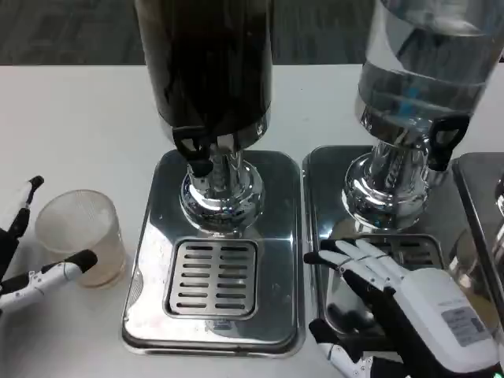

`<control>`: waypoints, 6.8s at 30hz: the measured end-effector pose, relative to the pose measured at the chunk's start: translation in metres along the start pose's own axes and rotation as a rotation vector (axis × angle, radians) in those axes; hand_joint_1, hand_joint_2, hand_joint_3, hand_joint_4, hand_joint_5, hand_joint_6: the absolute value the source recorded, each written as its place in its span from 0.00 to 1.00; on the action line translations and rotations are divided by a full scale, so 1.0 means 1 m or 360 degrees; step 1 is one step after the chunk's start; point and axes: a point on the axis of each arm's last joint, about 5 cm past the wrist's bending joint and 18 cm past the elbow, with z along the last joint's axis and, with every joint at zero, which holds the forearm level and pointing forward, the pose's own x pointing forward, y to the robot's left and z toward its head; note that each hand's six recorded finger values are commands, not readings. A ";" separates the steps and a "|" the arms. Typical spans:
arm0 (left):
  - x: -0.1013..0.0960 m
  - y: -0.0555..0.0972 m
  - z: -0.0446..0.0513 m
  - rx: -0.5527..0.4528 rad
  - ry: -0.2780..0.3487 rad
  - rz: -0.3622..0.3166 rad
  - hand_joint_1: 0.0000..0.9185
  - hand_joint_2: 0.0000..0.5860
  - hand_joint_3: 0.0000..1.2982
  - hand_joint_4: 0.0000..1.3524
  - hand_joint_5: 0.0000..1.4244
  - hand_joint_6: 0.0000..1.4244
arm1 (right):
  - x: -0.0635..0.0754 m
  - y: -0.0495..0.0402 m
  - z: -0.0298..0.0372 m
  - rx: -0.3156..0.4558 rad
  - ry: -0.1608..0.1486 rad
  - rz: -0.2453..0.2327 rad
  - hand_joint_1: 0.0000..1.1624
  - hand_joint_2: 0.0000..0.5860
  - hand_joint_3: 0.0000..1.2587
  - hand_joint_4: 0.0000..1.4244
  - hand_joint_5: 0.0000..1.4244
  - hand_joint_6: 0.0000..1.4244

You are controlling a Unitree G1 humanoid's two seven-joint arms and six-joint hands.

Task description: Grasp the cup under the faucet to collect the drink, then remove the cup.

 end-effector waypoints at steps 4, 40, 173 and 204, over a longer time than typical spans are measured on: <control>0.002 0.000 0.0003 0.0011 0.0003 -0.0012 0.16 0.09 0.00 0.00 0.05 0.09 | 0.000 0.0002 0.0002 0.0003 -0.0001 0.0003 0.42 0.65 0.21 0.11 0.09 0.26; 0.014 -0.003 0.0051 0.0096 -0.0110 -0.0047 0.25 0.23 0.00 0.00 0.11 0.13 | 0.000 -0.0009 -0.0002 0.0031 0.0008 0.0034 0.40 0.66 0.21 0.13 0.11 0.26; 0.036 -0.053 0.0620 -0.0300 -0.0651 -0.0151 0.32 0.38 0.31 0.31 0.48 0.47 | -0.004 -0.0049 0.0043 0.0165 0.0089 -0.0004 0.50 0.64 0.23 0.20 0.15 0.19; 0.043 -0.039 0.0624 -0.0183 -0.0714 -0.0286 0.17 0.25 0.16 0.10 0.22 0.26 | 0.003 -0.0004 0.0030 0.0206 0.0084 -0.0005 0.52 0.66 0.23 0.19 0.15 0.21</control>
